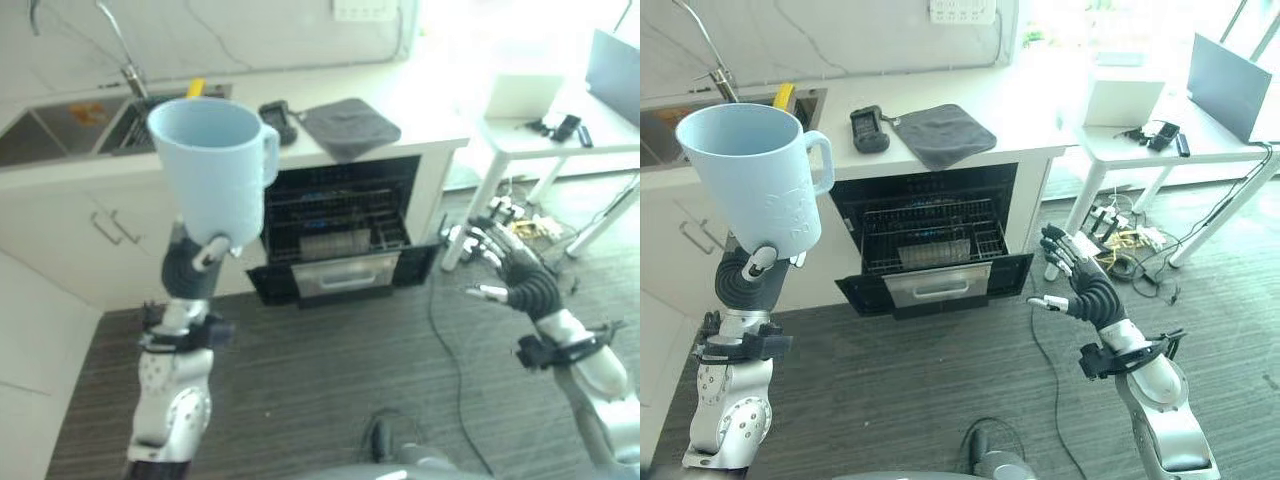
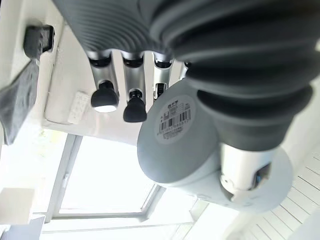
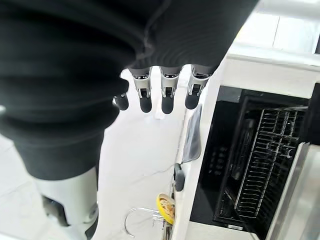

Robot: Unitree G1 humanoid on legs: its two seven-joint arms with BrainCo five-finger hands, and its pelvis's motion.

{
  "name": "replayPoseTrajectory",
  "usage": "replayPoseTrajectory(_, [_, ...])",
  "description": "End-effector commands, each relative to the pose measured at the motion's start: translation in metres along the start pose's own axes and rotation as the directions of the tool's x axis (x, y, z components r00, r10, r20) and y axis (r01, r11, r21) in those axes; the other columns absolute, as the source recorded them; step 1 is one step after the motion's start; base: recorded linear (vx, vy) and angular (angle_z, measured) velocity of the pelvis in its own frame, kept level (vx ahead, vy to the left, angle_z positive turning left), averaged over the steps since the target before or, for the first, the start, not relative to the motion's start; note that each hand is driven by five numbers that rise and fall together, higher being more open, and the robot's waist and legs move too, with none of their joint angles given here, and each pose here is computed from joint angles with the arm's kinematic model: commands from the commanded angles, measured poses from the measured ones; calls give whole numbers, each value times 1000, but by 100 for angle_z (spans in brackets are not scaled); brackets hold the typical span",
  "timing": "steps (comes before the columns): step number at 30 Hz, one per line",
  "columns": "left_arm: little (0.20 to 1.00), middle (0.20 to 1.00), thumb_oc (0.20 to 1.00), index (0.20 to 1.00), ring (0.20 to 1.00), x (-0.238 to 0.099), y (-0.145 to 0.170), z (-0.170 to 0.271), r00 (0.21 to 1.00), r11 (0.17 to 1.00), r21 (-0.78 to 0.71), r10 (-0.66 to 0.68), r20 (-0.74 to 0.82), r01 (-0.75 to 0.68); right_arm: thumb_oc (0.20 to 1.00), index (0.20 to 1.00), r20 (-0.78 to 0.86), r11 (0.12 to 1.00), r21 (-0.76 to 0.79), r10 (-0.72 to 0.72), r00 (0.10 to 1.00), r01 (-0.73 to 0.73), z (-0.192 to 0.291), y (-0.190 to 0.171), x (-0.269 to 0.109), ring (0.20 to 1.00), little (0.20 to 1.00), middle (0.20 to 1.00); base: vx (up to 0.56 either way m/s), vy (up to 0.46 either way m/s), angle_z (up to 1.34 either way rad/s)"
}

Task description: Place the dishes in the dishwasher.

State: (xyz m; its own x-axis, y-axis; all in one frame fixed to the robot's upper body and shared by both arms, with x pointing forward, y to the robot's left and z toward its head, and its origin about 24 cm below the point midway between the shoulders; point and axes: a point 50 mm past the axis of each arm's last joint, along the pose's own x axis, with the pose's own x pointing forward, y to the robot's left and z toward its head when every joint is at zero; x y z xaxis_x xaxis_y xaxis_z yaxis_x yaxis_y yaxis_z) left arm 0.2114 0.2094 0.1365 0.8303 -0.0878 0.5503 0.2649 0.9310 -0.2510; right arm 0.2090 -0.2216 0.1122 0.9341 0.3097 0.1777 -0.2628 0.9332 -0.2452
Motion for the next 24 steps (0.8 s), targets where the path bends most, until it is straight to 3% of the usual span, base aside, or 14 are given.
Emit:
replayPoseTrajectory(1, [200,200,200,200,200,-3,3,22,994,998,44,-41,106,36,1000,1000,140,1000,-12,6,990,-4,23,-2,6,1000,1000,1000,90,-166,-4])
replayPoseTrajectory(6, [200,200,200,200,200,-7,5,17,996,999,41,-30,88,27,1000,1000,128,1000,-10,23,992,-22,19,1,10,1000,1000,1000,149,17,0])
replayPoseTrajectory(15, [200,200,200,200,200,-10,6,16,994,999,50,9,106,-14,1000,1000,126,996,-28,90,988,-87,24,1,2,1000,1000,1000,191,231,-23])
replayPoseTrajectory(24, [200,200,200,200,200,9,0,19,991,995,82,-68,114,59,1000,1000,177,999,17,47,983,-51,29,3,8,1000,1000,1000,77,208,2])
